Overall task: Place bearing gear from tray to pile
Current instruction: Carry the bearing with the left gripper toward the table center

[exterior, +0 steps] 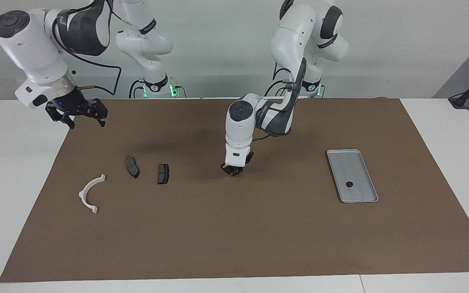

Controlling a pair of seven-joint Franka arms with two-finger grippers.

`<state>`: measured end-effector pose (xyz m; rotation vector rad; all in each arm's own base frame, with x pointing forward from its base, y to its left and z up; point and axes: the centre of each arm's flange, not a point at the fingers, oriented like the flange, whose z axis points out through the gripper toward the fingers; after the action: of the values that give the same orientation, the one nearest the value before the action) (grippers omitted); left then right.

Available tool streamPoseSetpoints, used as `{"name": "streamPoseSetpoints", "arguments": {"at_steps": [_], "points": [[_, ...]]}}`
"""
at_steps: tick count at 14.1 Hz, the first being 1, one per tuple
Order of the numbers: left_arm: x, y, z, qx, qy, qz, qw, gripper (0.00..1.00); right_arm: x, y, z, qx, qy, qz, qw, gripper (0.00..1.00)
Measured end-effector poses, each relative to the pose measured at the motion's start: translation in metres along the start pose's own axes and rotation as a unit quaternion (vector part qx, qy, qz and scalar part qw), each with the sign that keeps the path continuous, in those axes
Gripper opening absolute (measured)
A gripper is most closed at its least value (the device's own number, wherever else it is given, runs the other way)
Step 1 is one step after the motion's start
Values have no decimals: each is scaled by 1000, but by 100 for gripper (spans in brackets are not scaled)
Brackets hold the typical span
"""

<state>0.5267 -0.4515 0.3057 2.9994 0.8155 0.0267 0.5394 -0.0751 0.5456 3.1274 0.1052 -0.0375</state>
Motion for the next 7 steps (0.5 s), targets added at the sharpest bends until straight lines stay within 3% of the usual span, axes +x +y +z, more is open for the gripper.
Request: {"name": "streamPoseSetpoints", "arguments": {"at_steps": [7], "points": [[1, -1, 3, 3, 0, -6, 1000, 35, 17, 0, 26, -3, 7, -2, 1000, 100]]}}
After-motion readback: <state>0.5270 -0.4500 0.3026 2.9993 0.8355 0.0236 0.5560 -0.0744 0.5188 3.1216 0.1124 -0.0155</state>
